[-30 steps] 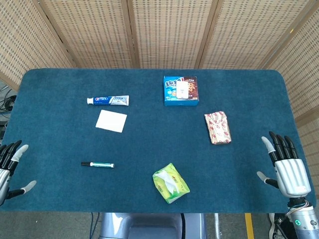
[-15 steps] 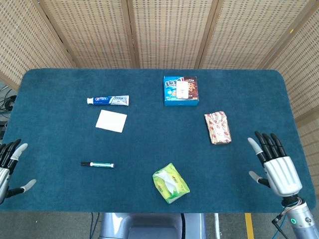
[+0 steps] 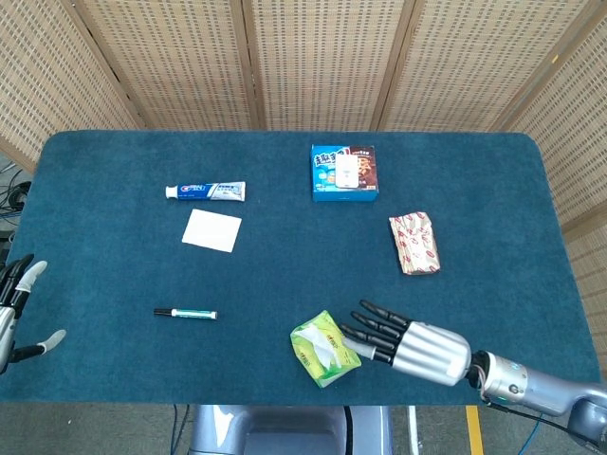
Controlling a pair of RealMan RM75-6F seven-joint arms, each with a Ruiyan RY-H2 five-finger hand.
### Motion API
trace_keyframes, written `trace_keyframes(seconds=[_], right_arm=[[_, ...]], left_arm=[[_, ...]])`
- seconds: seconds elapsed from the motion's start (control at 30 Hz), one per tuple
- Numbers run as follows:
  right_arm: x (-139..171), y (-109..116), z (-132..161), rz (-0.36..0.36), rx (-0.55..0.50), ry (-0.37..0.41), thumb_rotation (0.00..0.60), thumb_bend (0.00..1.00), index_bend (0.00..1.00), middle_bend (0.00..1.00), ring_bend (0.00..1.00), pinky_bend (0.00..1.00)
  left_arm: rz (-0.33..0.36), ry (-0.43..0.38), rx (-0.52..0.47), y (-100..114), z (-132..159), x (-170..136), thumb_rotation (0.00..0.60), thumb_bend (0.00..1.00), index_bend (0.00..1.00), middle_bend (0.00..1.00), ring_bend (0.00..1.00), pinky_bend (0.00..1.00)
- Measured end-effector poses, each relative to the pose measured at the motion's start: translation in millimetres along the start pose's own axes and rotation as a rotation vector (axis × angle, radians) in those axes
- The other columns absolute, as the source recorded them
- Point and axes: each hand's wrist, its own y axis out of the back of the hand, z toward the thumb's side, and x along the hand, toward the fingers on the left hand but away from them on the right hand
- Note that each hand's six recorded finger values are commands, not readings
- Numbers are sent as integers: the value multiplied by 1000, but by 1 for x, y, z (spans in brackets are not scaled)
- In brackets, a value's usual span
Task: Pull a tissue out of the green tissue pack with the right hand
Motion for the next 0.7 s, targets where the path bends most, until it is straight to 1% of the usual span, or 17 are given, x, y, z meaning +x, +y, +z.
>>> trace_keyframes(seconds=[0.17, 0.27, 0.37, 0.47, 0.53, 0.7], right_arm=[[-31, -10, 22, 94, 90, 167, 600, 131, 1, 7, 0, 20], [-49, -12, 37, 131, 146, 245, 600, 131, 3, 4, 0, 20], [-65, -13, 50, 160, 200, 306, 600, 131, 11, 3, 0, 20], [-76, -15, 60, 186, 244, 347, 600, 131, 26, 3, 0, 20], [-82, -17, 64, 201, 265, 360, 600, 131, 31, 4, 0, 21], [-93, -22, 65, 223, 305, 350, 600, 146, 42, 5, 0, 37]], left_arm=[[-9, 25, -13, 1, -7, 5, 600, 0, 0, 0, 0, 0], [-16, 33, -20, 1, -10, 7, 600, 0, 0, 0, 0, 0], [-17, 37, -28, 2, -12, 8, 600, 0, 0, 0, 0, 0], [-13, 41, -40, 4, -15, 7, 600, 0, 0, 0, 0, 0], [-7, 40, -47, 6, -15, 6, 600, 0, 0, 0, 0, 0], [-7, 38, -54, 8, -17, 4, 600, 0, 0, 0, 0, 0]])
